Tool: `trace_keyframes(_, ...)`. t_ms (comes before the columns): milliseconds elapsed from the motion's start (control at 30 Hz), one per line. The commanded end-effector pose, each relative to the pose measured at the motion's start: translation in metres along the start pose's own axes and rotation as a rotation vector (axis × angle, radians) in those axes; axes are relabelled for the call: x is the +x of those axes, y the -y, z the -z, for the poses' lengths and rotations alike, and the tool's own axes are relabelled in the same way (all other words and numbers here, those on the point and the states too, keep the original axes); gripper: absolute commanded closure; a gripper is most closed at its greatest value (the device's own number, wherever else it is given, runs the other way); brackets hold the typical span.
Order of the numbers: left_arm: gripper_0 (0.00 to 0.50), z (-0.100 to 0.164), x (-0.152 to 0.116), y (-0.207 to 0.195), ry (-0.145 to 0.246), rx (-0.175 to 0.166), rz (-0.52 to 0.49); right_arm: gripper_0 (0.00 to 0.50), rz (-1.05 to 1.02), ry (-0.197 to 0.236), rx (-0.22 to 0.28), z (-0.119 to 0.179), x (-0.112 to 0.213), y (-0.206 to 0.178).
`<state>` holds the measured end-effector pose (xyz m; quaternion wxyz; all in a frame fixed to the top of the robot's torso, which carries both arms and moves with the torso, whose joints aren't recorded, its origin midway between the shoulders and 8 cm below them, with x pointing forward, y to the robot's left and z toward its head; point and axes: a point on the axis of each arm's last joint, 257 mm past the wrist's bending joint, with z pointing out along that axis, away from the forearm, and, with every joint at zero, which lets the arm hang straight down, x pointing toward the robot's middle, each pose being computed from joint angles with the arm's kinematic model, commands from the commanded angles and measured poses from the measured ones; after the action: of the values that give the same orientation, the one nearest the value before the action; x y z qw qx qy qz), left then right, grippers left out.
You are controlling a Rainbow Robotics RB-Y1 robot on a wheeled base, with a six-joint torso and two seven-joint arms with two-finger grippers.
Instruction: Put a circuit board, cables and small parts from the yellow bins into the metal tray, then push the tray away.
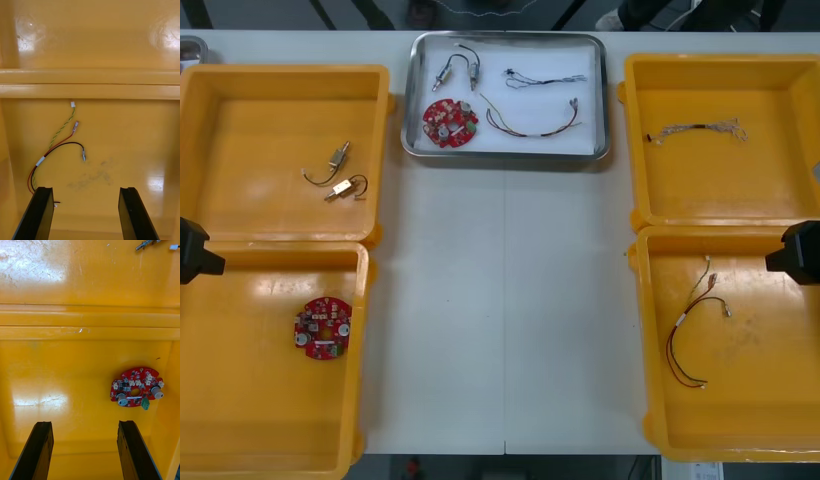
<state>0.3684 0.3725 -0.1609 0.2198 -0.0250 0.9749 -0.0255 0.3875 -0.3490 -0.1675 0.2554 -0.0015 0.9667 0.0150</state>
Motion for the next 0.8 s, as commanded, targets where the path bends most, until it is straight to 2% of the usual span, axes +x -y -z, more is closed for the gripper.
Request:
trace_keyframes(33,0.0,0.015,-0.007,-0.011,0.036,-0.039,-0.037,0.0,-0.056,0.016,0.064,0.01,-0.003,0.023)
trace_keyframes(400,0.0,0.015,-0.007,-0.011,0.036,-0.039,-0.037,0.0,-0.082,0.019,0.094,0.013,-0.003,0.034)
trace_keyframes(800,0.0,0.015,-0.007,-0.011,0.036,-0.039,-0.037,0.0,-0.082,0.008,0.088,0.011,0.002,0.033)
